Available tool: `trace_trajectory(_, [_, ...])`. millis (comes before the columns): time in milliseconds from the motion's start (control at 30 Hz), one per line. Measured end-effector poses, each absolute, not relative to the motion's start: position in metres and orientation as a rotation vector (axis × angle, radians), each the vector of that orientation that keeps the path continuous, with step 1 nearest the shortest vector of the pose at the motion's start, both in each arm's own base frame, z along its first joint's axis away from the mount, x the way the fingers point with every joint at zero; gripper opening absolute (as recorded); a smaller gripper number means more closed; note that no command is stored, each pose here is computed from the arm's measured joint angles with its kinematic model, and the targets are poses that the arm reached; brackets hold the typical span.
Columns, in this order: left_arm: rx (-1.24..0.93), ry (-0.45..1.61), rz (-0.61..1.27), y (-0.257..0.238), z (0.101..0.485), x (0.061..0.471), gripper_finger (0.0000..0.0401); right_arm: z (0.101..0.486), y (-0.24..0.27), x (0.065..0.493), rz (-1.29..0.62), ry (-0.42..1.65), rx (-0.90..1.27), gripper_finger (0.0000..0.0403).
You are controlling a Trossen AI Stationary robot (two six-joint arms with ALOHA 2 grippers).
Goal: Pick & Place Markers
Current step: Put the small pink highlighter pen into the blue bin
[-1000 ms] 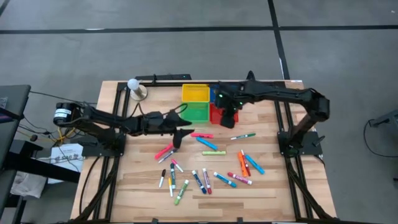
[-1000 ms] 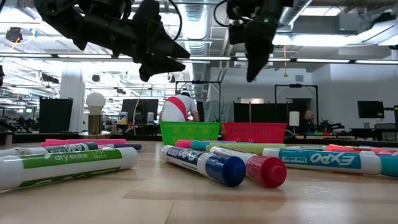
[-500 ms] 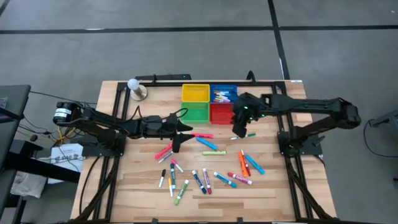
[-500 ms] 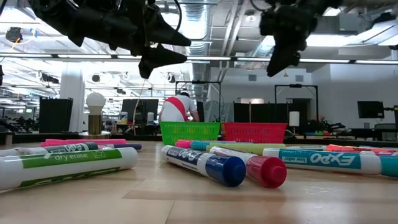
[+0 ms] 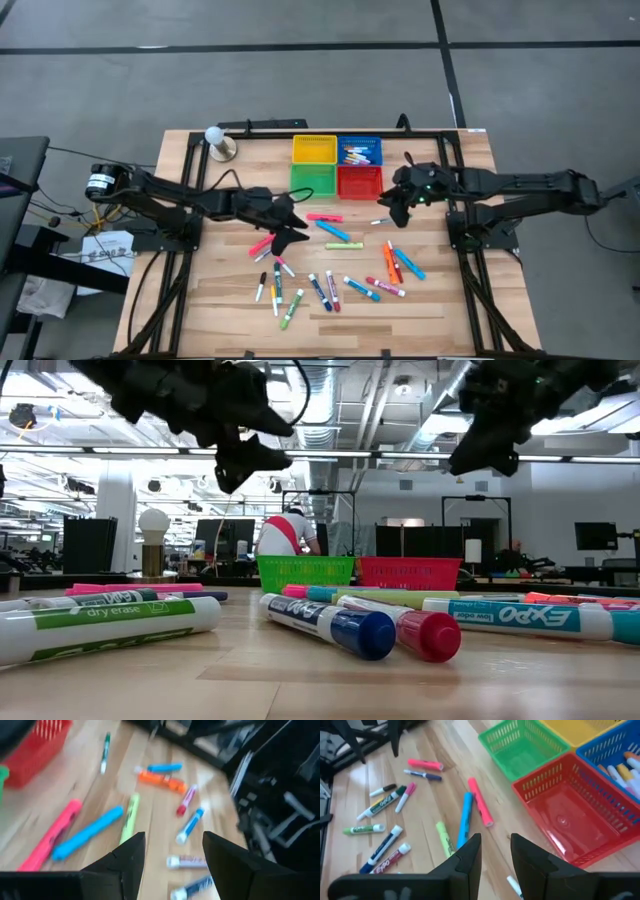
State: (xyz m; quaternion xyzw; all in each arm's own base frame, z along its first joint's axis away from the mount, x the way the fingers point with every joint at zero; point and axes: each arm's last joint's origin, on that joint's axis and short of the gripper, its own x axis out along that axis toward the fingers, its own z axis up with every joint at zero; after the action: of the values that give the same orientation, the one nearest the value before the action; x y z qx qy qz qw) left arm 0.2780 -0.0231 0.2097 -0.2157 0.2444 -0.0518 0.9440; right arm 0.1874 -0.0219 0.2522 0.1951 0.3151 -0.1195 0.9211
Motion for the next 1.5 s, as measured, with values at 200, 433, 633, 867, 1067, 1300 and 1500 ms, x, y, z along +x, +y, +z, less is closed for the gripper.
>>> trace_trajectory(200, [-0.529, 0.674, -0.071, -0.026, 0.22, 0.28, 0.0198, 0.245, -0.021, 0.183, -0.265, 0.612, 0.424, 0.0095])
trace_trajectory(433, [-0.712, 0.864, -0.029, -0.036, 0.213, 0.27, 0.0198, 0.24, -0.022, 0.183, -0.272, 0.599, 0.421, 0.0095])
trace_trajectory(633, [-0.788, 1.023, 0.057, -0.044, 0.203, 0.258, 0.0198, 0.243, -0.023, 0.183, -0.298, 0.564, 0.39, 0.0095])
trace_trajectory(867, [-0.717, 1.08, 0.056, -0.048, 0.199, 0.252, 0.0198, 0.251, -0.023, 0.182, -0.289, 0.492, 0.375, 0.0095])
trace_trajectory(1067, [-0.407, 1.066, -0.156, -0.06, 0.199, 0.249, 0.0198, 0.254, -0.023, 0.184, -0.279, 0.457, 0.376, 0.0095])
trace_trajectory(1300, [-0.123, 1.018, -0.349, -0.072, 0.2, 0.247, 0.0198, 0.253, -0.023, 0.184, -0.281, 0.459, 0.395, 0.0095])
trace_trajectory(1500, [-0.015, 0.977, -0.379, -0.072, 0.2, 0.249, 0.0198, 0.253, -0.023, 0.184, -0.283, 0.458, 0.41, 0.0095])
